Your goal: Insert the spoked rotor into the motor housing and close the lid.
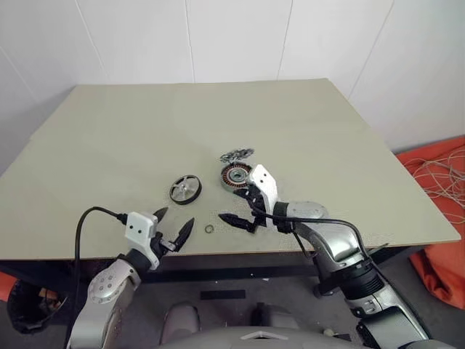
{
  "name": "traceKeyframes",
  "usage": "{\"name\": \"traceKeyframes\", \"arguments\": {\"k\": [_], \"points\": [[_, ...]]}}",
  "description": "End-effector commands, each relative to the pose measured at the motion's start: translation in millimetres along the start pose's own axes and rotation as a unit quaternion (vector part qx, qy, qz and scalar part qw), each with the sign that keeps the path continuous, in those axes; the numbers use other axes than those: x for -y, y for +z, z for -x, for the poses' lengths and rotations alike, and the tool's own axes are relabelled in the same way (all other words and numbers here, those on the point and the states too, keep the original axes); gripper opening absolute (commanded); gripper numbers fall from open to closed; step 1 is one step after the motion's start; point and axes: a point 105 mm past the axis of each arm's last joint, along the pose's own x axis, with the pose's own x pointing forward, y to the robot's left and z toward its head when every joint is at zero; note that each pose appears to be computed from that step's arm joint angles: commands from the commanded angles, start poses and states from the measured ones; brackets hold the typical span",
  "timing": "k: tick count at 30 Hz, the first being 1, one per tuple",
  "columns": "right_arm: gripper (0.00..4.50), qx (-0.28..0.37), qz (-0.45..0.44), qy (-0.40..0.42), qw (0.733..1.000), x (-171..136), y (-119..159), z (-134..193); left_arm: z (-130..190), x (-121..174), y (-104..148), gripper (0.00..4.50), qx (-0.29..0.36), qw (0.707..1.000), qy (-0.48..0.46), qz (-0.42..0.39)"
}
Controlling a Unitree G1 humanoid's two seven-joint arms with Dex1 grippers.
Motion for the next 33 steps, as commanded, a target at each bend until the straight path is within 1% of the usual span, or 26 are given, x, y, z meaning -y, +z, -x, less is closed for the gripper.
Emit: {"name": "traceKeyframes", "arguments": {"k": [1,5,14,33], "points": [[4.50,0.000,0.036,0.042,0.998,-6.7,15.0,-2.0,0.6,-2.0,16.7,4.46,0.033,0.999,0.005,-0.013],[4.50,-0.019,0.064,0.066,0.996,-9.5,14.7,-9.1,0.1,-1.7,15.8,4.46,0.035,0.999,0.010,-0.007],[4.50,-0.045,0.090,0.095,0.990,-16.0,8.4,-25.1,-0.7,-0.3,15.8,4.46,0.037,0.999,0.016,-0.003],[4.50,-0.054,0.119,0.134,0.982,-27.5,2.5,-50.3,0.2,-3.7,15.2,4.46,0.038,0.999,0.023,-0.001]]}}
